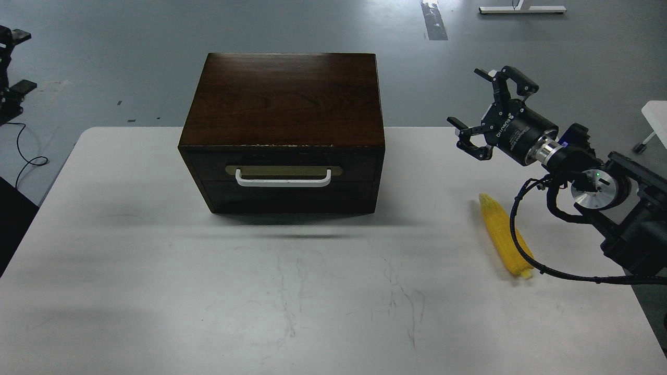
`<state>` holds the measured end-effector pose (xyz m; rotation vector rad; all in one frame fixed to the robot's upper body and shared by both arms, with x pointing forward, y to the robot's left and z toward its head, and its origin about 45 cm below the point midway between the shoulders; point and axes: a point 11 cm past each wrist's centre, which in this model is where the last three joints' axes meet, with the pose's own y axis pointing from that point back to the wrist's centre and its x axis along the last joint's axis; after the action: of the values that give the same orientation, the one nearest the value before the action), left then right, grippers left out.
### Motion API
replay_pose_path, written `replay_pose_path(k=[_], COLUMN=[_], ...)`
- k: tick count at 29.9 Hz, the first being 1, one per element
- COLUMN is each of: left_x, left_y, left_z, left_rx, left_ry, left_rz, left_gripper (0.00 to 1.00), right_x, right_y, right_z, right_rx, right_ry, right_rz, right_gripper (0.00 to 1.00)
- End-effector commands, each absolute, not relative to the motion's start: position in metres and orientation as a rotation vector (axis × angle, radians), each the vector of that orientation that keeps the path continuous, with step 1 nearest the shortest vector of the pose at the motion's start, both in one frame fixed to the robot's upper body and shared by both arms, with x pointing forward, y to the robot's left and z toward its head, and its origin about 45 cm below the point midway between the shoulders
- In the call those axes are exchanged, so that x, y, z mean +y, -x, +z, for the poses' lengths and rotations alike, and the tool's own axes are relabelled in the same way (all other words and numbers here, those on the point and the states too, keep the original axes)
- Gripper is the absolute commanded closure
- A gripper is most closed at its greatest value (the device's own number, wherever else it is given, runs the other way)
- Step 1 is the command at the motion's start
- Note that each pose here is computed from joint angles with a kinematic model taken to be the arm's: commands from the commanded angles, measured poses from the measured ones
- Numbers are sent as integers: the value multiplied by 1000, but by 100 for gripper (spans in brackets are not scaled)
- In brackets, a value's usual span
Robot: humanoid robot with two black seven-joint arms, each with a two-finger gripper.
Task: Put corn in drawer with both arms
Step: 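Reach the left gripper toward the white drawer handle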
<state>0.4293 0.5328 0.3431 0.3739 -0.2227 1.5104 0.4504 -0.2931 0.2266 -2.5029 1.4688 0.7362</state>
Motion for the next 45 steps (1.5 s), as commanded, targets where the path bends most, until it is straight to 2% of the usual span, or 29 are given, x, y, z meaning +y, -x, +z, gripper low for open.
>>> replay_pose_path(k=[1, 6, 10, 15, 20, 24, 30, 36, 45], left_x=[529, 507, 430, 377, 331, 287, 258, 250, 242], left_y=[-423, -407, -382, -379, -386, -370, -345, -341, -341], left_z=[382, 415, 434, 448, 432, 411, 376, 342, 327], left_rx=[-451, -584, -702, -940, -1157, -1361, -1514, -1645, -1672], left_ry=[-258, -332, -411, -486, -562, -624, -717, -791, -802], left_rz=[1484, 1334, 981, 806, 649, 434, 166, -6, -71], left_gripper=[1, 1, 1, 2, 2, 2, 2, 2, 2], right_x=[-294, -293, -293, -299, -299, -302, -302, -301, -302], right_y=[-450, -445, -443, -442, -435, -434, -435, -435, -434], right_z=[225, 216, 212, 211, 199, 199, 198, 194, 192], right_rx=[1473, 1475, 1478, 1492, 1502, 1514, 1531, 1537, 1554], right_ry=[2495, 2489, 2489, 2482, 2484, 2471, 2468, 2463, 2450], right_rz=[739, 767, 779, 780, 812, 816, 816, 827, 825], right_gripper=[0, 0, 0, 0, 0, 0, 0, 0, 0])
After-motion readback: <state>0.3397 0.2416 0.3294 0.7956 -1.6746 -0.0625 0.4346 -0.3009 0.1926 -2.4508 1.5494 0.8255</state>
